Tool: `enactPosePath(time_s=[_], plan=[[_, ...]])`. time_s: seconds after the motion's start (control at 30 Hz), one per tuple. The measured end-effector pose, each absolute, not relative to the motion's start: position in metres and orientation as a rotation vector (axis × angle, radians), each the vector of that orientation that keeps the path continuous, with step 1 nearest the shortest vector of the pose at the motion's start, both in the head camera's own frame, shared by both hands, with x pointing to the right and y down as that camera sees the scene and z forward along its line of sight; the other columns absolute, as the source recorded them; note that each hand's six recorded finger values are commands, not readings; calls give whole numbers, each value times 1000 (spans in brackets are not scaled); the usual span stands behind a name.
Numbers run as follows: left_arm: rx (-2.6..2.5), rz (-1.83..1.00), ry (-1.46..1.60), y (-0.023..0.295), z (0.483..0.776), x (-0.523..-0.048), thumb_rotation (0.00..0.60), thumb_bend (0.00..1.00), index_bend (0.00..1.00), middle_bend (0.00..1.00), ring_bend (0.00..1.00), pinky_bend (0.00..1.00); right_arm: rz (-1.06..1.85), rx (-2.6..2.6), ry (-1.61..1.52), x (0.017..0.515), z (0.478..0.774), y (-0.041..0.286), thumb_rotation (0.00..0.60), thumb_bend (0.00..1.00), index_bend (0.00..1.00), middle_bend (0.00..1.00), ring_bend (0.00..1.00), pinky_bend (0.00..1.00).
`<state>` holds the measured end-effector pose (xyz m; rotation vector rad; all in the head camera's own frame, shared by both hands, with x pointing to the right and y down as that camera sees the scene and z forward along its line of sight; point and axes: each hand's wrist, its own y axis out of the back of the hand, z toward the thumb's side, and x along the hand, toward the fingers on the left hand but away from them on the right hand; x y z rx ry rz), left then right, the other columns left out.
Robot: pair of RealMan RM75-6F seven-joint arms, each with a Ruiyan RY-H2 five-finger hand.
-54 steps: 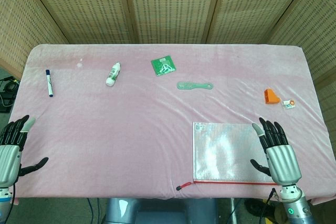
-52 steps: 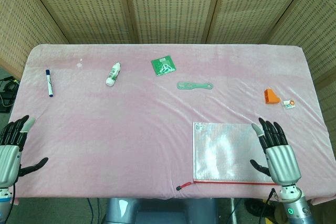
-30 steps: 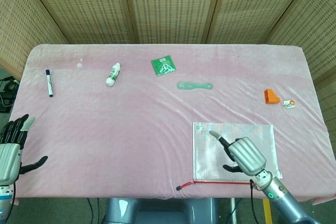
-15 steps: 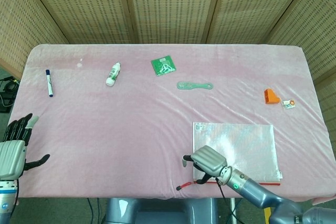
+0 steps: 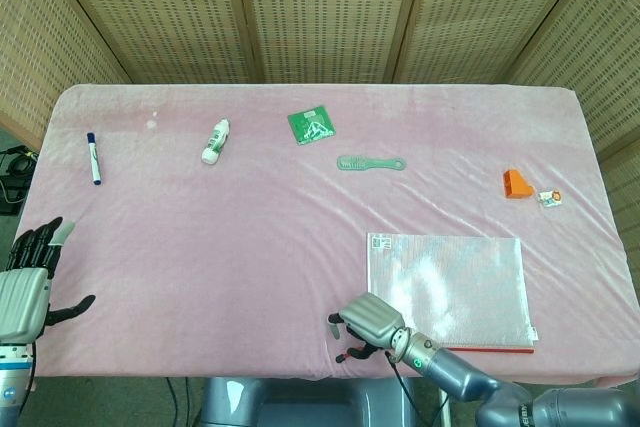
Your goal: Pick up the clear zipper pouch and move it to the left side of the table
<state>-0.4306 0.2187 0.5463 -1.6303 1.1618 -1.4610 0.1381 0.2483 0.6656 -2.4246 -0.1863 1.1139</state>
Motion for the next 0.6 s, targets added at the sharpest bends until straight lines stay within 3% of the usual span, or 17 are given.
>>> enactPosePath(time_s=[0.6], plan=[[-1635,-1473,1144,220,551,-428,600,0,0,0,0,0,1153,-2397,-145,143,690,268,600,467,557,992,977,1000]])
